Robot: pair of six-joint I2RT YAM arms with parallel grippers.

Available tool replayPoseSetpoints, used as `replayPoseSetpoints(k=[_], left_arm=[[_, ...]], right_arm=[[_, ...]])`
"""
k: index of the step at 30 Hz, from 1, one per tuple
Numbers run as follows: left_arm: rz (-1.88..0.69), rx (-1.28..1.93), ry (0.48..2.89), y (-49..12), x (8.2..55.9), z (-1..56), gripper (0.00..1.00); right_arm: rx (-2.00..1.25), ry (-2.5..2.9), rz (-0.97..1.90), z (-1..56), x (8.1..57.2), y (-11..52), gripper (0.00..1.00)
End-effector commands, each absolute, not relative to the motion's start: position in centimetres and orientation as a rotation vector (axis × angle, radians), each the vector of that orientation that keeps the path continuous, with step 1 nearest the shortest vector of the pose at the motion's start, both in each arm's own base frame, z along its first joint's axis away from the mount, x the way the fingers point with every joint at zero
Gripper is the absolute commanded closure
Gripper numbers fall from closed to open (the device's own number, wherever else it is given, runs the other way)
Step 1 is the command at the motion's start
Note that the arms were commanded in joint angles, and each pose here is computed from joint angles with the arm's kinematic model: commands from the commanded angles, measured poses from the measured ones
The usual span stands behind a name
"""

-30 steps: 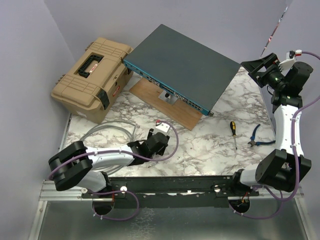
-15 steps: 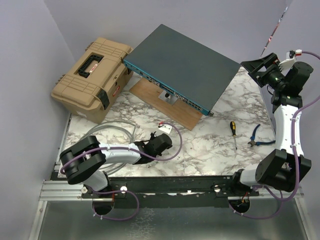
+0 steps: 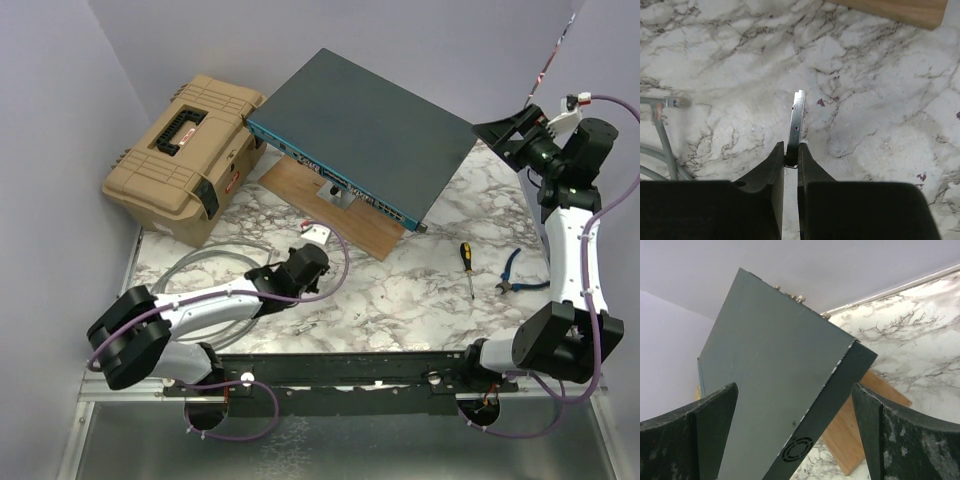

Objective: Insert the plug into the switch port
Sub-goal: Pick up the connector from the center of the board.

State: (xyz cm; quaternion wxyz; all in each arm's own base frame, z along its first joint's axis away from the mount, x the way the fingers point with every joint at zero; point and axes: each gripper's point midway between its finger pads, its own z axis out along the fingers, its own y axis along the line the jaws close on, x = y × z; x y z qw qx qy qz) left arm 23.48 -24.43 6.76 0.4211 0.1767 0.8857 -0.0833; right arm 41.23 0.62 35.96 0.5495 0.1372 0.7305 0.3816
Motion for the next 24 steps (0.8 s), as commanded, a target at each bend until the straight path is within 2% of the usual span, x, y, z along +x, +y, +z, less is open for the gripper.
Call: replayPoseSetpoints(k=[1, 11, 20, 24], left_arm=[[-0.302, 0.407, 2.224, -24.0, 24.6, 9.8, 1.0], [-0.51, 0.489, 2.192, -21.9, 26.2, 16.5, 1.0], [-0.722, 0.615, 2.095, -23.9, 24.0, 22.5, 1.0], [-0.813, 0.657, 2.042, -24.4, 22.5, 25.3, 1.0]], right_arm=[[0.226, 1.732, 0.818, 37.6, 40.5, 1.8, 0.02], [0.072, 1.539, 0.752, 41.5, 33.6, 4.0, 0.02], [-0.395, 1.484, 0.745, 41.6, 27.8, 10.2, 0.03], [-0.572, 1.444, 0.747, 40.0, 26.2, 12.7, 0.06]])
